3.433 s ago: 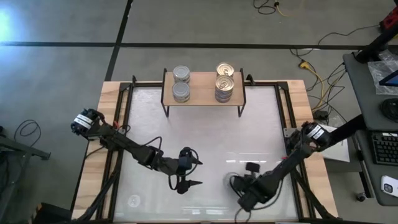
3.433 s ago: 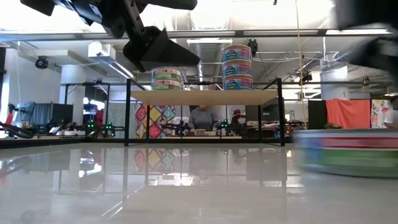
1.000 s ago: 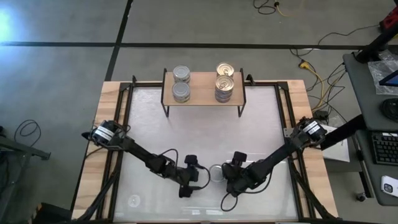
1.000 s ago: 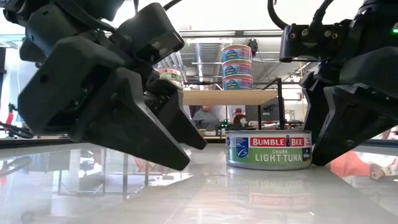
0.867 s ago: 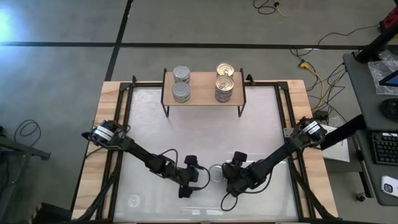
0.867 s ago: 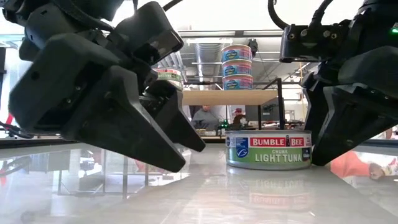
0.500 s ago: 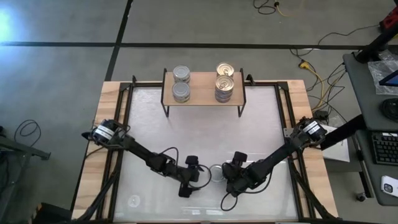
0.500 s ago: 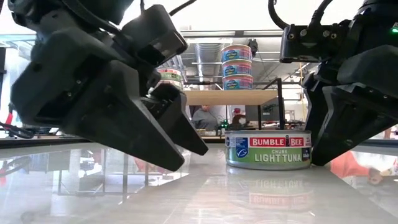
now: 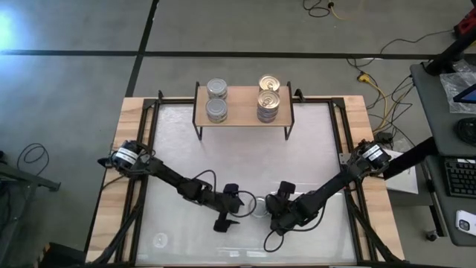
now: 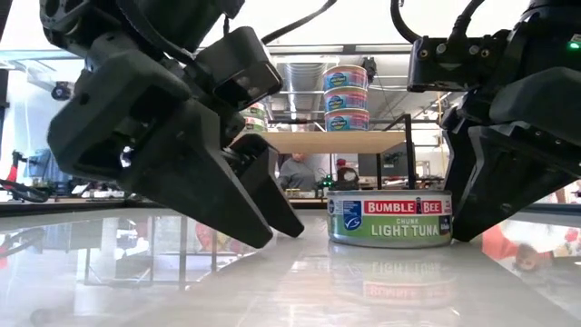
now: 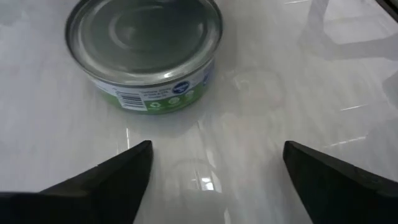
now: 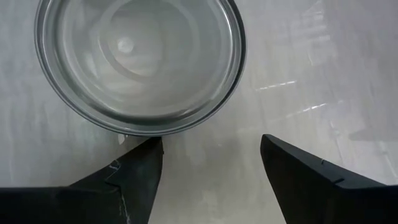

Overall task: Stack canned seafood by type on shelf
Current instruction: Stack the green tuna can on top of the green tuna can on the shelf

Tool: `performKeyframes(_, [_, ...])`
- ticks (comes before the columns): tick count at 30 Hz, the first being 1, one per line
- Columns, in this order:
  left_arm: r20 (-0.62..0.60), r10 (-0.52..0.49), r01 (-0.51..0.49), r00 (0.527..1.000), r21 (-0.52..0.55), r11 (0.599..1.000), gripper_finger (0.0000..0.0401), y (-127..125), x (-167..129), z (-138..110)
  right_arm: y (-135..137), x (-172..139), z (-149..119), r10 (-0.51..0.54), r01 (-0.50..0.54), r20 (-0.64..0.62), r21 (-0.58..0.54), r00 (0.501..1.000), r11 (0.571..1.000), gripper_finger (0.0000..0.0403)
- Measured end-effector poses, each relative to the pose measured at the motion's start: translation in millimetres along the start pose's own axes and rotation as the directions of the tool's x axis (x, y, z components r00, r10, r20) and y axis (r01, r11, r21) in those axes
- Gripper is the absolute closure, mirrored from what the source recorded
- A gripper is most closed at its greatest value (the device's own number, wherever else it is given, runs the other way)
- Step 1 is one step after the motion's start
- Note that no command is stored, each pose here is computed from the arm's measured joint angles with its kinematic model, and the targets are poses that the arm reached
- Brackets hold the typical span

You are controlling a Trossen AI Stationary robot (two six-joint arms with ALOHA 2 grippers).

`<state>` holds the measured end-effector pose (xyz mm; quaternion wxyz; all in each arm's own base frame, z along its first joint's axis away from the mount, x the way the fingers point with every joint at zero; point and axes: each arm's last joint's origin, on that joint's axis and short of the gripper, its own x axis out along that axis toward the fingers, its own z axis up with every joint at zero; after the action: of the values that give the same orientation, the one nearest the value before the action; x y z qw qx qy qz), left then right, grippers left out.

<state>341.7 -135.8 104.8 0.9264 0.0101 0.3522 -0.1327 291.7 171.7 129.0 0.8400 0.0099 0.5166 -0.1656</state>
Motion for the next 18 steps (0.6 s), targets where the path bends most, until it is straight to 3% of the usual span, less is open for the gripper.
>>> performKeyframes(5, [-0.002, 0.018, -0.018, 1.0, 0.031, 0.999, 0.0113, 4, 0, 0, 0, 0, 0, -0.001, 0.001, 0.0, -0.002, 1.0, 1.0, 0.0133])
performKeyframes(8, [-0.001, 0.012, -0.012, 1.0, 0.018, 1.0, 0.0122, 9, 0, 2, 0, 0, 0, -0.003, 0.003, 0.001, -0.004, 1.0, 1.0, 0.0127])
performKeyframes(13, [0.02, 0.01, -0.01, 1.0, 0.031, 0.999, 0.01, 8, 1, 10, 0, 0, 0, -0.003, 0.003, 0.0, 0.001, 1.0, 1.0, 0.0121])
performKeyframes(18, [-0.008, 0.009, -0.009, 1.0, 0.021, 1.0, 0.004, 7, 6, 15, 1, 0, -1, 0.022, -0.021, -0.023, 0.021, 0.999, 1.0, 0.0127])
